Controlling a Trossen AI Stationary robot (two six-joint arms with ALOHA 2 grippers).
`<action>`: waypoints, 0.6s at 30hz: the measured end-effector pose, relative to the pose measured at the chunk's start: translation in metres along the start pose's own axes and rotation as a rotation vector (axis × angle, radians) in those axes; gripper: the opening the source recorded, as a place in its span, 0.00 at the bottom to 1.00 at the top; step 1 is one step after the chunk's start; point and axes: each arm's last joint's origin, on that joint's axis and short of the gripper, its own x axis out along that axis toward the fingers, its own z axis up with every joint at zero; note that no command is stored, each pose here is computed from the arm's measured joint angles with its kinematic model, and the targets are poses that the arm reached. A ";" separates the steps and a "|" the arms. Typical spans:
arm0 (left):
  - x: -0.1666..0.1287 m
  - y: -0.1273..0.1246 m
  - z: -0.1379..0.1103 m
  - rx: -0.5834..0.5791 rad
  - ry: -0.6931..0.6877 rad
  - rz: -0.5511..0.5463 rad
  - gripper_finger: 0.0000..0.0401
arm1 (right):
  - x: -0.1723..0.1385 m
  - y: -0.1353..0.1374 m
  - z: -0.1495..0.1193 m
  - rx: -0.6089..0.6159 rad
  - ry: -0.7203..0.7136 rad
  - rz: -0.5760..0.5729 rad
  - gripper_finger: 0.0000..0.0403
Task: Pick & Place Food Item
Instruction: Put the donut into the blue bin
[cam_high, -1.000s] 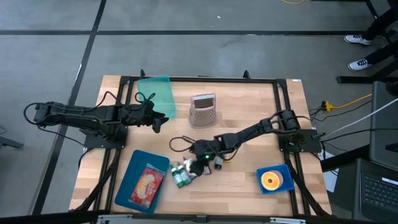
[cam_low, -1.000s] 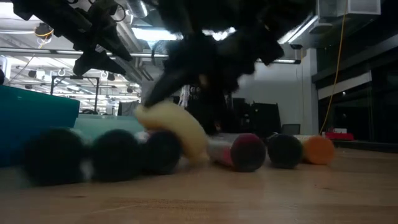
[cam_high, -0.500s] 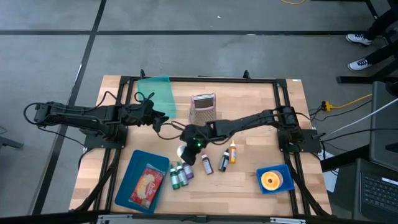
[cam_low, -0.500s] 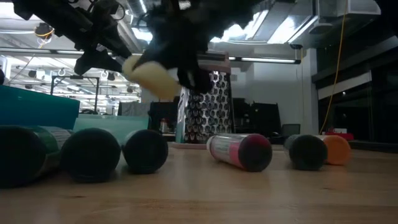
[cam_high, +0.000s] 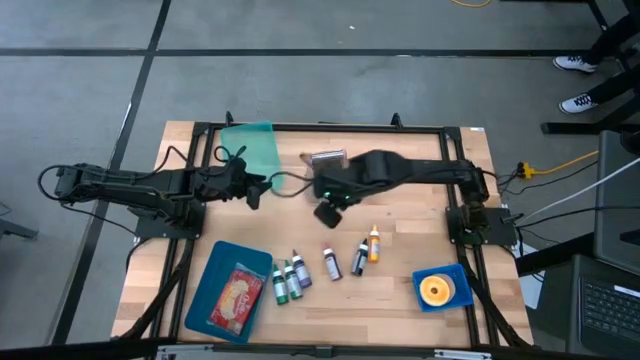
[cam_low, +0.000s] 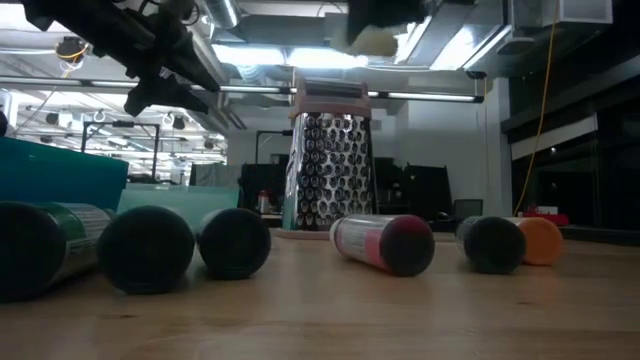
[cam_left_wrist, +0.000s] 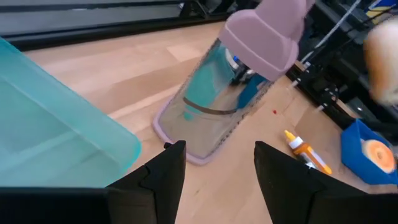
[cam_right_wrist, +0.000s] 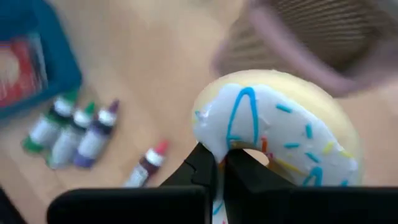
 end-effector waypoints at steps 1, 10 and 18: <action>0.000 0.000 0.000 -0.001 -0.006 0.002 0.46 | -0.010 -0.003 -0.006 0.027 0.001 -0.029 0.02; 0.000 -0.002 0.003 0.012 -0.033 -0.010 0.46 | -0.051 0.013 -0.079 0.228 0.020 -0.021 0.02; 0.000 -0.002 0.003 0.013 -0.032 -0.012 0.46 | -0.034 0.026 -0.172 0.453 0.210 -0.132 0.02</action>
